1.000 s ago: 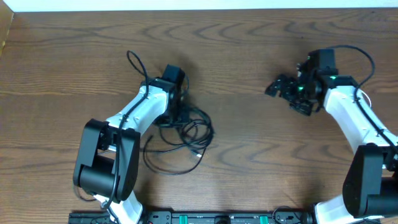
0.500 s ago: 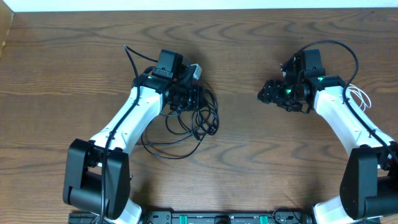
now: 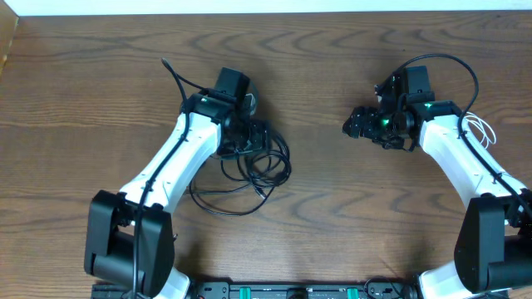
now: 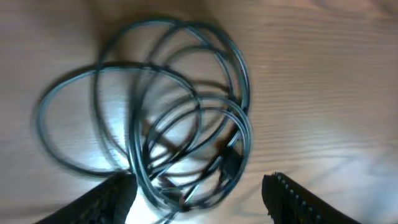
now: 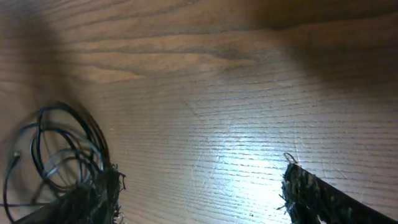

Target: Untangle cables

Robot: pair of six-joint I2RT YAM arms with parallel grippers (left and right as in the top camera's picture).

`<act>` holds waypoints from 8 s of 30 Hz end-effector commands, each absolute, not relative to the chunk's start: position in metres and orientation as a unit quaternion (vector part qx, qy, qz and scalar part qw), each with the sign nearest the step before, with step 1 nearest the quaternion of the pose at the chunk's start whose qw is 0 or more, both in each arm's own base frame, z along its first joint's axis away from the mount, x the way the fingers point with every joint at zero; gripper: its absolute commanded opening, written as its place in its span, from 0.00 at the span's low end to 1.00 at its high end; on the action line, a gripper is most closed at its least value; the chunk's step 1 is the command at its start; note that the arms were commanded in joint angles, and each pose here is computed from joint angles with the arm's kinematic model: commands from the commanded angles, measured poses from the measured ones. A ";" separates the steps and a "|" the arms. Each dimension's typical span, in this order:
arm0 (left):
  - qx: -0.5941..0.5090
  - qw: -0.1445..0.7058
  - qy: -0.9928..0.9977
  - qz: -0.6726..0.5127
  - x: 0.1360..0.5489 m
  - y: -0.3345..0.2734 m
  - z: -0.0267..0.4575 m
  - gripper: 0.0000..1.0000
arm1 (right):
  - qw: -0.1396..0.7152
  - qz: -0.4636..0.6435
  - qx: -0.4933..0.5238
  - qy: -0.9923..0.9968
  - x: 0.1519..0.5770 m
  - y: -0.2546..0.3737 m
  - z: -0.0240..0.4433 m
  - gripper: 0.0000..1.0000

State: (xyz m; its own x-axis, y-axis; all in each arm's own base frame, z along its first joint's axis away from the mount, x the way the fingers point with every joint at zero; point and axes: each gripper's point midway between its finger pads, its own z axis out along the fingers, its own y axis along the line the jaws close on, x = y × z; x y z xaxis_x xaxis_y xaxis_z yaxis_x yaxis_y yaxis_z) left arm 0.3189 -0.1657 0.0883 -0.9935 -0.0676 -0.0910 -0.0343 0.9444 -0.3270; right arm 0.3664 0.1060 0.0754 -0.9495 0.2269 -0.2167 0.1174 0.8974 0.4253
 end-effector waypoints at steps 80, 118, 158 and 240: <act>-0.401 -0.095 0.901 -0.139 0.247 -0.165 0.023 0.40 | 0.140 0.208 -0.254 0.934 0.326 0.277 0.003 0.09; -0.401 -0.048 0.909 -0.104 0.247 -0.172 0.017 0.41 | 0.142 0.209 -0.254 0.934 0.326 0.278 0.003 0.04; -0.339 0.065 0.913 -0.216 0.263 -0.177 0.107 0.30 | 0.141 0.210 -0.254 0.933 0.326 0.278 0.003 0.10; -0.523 0.033 0.851 -0.049 0.251 -0.148 0.009 0.38 | 0.090 0.288 -0.177 0.937 0.311 0.296 0.012 0.01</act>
